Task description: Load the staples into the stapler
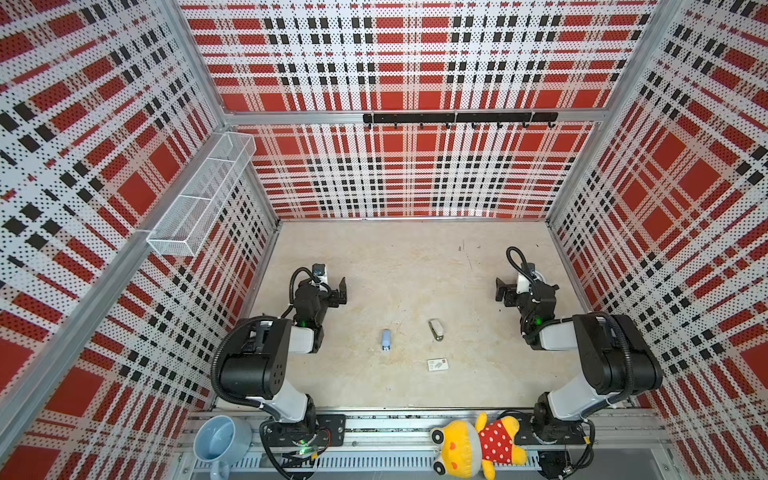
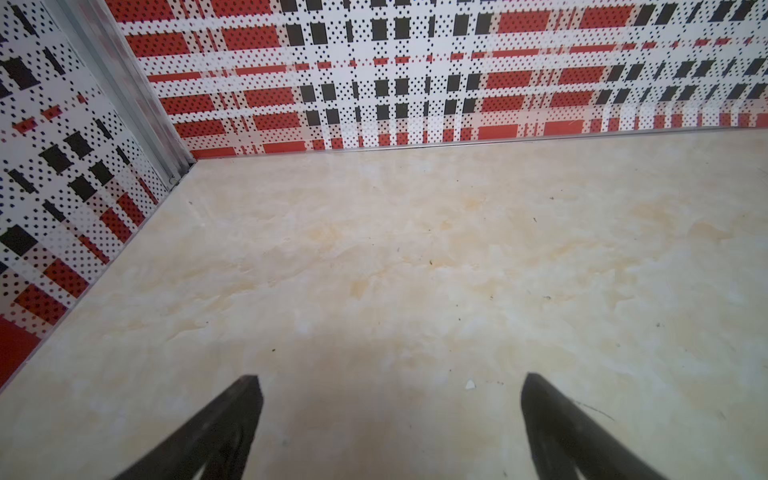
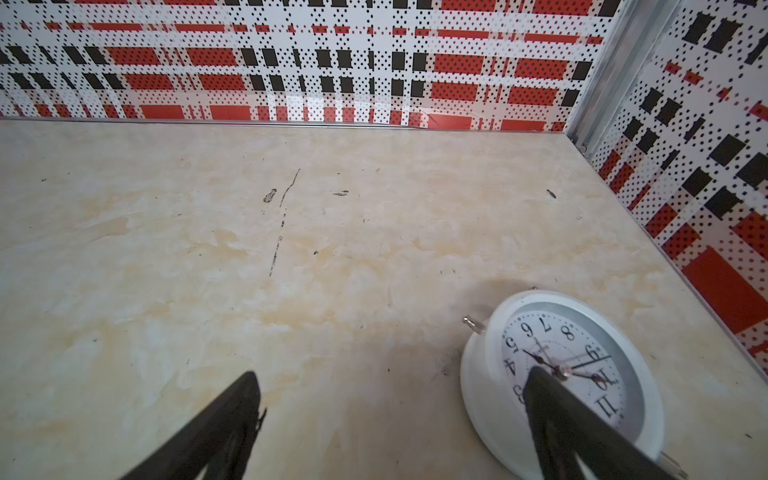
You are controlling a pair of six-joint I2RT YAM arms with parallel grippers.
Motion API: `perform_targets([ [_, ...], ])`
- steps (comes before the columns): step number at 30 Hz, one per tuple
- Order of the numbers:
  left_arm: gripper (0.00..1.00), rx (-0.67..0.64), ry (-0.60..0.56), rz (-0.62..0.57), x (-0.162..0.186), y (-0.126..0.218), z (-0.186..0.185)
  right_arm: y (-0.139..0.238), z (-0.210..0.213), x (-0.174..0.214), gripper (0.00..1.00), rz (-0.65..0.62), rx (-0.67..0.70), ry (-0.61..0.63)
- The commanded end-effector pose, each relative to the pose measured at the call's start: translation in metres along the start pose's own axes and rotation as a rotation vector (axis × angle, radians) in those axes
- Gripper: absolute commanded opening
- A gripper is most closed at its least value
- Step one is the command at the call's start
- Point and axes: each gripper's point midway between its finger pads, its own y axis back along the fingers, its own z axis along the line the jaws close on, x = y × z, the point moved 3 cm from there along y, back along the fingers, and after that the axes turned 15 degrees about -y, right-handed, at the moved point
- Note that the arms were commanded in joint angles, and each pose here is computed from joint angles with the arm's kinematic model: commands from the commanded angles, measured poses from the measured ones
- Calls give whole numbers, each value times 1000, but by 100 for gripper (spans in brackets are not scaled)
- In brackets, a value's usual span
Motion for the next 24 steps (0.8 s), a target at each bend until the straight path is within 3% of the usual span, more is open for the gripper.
perform_targets([
  [1, 99, -7, 1, -31, -12, 0, 1, 1, 4, -12, 100, -50, -11, 17],
  [24, 99, -7, 1, -31, -12, 0, 1, 2, 4, -13, 100, -51, -11, 17],
])
